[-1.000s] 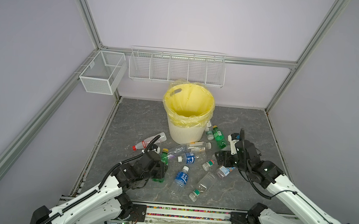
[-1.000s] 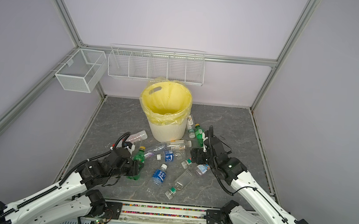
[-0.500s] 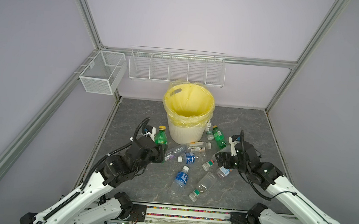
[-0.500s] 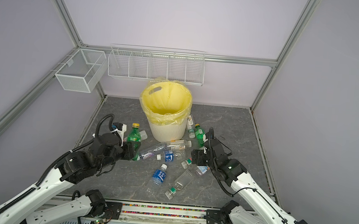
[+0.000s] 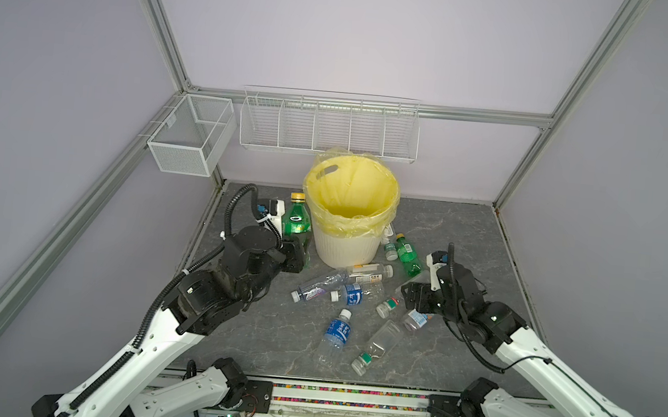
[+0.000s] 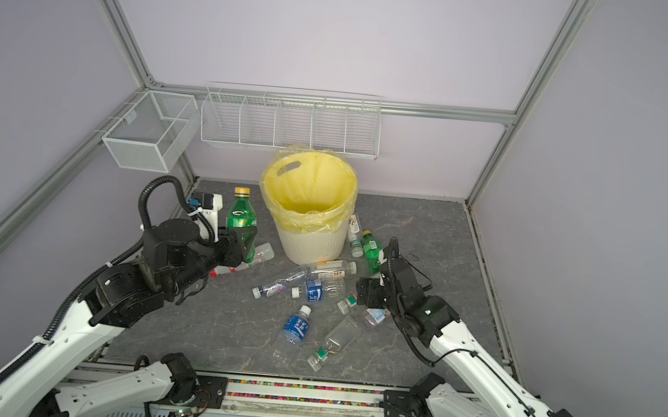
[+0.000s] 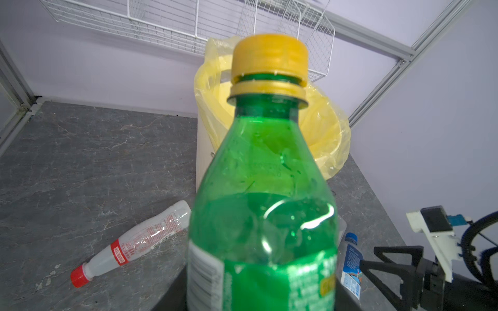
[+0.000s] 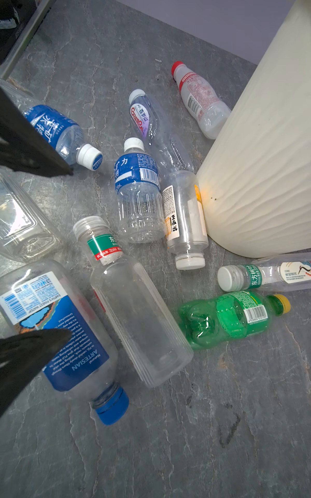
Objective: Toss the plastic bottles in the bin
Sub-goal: 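Lift the green bottle with the left gripper and carry it over the bin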
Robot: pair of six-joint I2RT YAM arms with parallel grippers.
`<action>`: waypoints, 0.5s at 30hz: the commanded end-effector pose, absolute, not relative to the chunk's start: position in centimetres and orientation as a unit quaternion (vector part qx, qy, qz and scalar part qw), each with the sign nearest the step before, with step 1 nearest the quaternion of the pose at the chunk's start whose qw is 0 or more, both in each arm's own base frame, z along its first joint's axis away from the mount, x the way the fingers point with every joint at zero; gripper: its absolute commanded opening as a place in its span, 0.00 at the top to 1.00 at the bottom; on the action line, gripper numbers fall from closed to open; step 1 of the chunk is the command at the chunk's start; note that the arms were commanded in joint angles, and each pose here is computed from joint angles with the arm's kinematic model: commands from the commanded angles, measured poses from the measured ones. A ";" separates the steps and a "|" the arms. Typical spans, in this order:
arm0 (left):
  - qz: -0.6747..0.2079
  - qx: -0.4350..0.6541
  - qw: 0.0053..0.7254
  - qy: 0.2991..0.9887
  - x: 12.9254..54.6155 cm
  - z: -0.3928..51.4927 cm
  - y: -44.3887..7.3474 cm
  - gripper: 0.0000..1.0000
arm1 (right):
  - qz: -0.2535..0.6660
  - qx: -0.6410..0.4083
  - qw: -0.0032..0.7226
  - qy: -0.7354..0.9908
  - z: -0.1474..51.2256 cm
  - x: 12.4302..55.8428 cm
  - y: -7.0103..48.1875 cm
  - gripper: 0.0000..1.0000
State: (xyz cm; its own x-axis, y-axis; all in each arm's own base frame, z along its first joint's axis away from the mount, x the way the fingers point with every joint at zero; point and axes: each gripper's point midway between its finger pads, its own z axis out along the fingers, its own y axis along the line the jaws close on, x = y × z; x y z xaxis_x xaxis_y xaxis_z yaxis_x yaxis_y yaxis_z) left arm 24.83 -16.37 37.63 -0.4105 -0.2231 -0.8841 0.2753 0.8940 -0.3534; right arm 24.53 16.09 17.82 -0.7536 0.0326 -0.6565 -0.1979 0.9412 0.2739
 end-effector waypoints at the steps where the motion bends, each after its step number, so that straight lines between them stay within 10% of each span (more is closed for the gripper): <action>1: -0.237 -0.024 0.588 0.773 25.0 39.9 -14.7 0.56 | 0.160 -0.036 0.351 0.922 18.0 24.9 15.9 0.11; 15: -0.261 -0.114 0.579 0.764 21.3 32.7 -9.5 0.56 | 0.140 -0.049 0.353 0.924 17.7 26.1 16.2 0.11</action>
State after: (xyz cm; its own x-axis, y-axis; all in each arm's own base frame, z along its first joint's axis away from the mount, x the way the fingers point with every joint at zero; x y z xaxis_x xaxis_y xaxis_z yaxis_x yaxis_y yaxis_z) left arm 21.38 -9.97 33.67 -0.2991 -0.4314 -0.8511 0.1618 0.8561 -0.4908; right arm 25.29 16.18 16.93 -0.7671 0.0038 -0.6415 -0.1889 0.9543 0.2315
